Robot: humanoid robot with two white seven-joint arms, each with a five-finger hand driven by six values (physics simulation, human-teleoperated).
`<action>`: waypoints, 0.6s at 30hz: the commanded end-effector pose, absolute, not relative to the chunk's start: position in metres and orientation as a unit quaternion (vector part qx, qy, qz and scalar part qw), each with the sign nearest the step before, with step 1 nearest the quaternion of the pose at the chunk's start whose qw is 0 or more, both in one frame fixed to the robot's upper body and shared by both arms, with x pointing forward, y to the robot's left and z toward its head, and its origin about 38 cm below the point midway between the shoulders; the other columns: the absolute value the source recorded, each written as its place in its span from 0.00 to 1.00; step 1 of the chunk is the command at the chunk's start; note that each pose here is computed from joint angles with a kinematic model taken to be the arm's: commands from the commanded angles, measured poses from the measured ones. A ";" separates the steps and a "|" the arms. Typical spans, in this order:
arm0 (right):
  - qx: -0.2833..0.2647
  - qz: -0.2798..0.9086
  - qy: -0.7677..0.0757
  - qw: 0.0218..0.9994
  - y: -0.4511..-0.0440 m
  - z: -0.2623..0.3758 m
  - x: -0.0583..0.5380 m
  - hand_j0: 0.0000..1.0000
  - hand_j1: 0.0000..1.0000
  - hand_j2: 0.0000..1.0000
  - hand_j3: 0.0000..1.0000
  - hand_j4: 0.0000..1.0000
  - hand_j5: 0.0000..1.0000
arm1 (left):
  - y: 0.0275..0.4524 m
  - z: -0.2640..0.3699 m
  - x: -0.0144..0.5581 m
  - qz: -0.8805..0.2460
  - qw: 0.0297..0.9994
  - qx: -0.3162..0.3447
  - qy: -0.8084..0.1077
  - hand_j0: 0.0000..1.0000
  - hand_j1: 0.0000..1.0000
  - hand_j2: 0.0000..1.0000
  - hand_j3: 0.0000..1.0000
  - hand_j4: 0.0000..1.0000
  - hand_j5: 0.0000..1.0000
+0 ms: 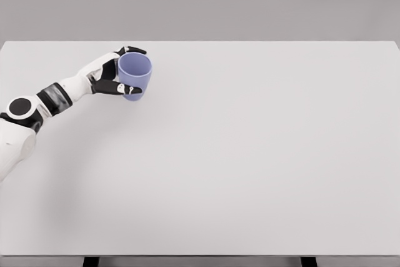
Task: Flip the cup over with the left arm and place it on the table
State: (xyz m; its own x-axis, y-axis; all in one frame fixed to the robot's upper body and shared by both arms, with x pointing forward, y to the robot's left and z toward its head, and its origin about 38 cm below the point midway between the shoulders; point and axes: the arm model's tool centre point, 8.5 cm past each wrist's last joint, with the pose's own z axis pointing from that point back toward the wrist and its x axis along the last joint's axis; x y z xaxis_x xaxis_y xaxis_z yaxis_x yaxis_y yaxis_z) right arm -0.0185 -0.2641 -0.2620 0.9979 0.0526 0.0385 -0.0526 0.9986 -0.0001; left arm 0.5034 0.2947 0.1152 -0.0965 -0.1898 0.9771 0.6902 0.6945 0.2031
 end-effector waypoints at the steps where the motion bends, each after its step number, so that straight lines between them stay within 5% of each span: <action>1: 0.001 0.026 -0.019 0.999 -0.264 -0.262 -0.018 1.00 1.00 1.00 1.00 1.00 1.00 | 0.294 0.114 0.503 -0.337 0.645 -0.193 -0.658 0.55 0.55 0.55 0.55 0.55 0.55; 5: 0.001 0.026 -0.019 0.999 -0.264 -0.262 -0.018 1.00 1.00 1.00 1.00 1.00 1.00 | 0.296 0.110 0.501 -0.325 0.647 -0.196 -0.661 0.59 0.59 0.59 0.59 0.59 0.59; 13: 0.001 0.026 -0.019 0.999 -0.264 -0.262 -0.018 1.00 1.00 1.00 1.00 1.00 1.00 | 0.296 0.110 0.499 -0.332 0.643 -0.193 -0.662 0.90 0.90 0.90 0.90 0.90 0.90; 18: 0.001 0.026 -0.019 0.999 -0.264 -0.262 -0.018 1.00 1.00 1.00 1.00 1.00 1.00 | 0.299 0.112 0.498 -0.336 0.641 -0.190 -0.664 0.98 0.98 0.98 0.98 0.98 0.98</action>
State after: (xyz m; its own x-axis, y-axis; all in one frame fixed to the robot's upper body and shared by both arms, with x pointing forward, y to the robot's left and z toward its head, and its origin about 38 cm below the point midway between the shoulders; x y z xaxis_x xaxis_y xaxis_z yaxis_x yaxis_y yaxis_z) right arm -0.0185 -0.2641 -0.2620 0.9979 0.0526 0.0385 -0.0526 0.9986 -0.0001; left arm 0.4983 0.2970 0.1099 -0.1024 -0.1812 0.9781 0.6844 0.7007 0.2015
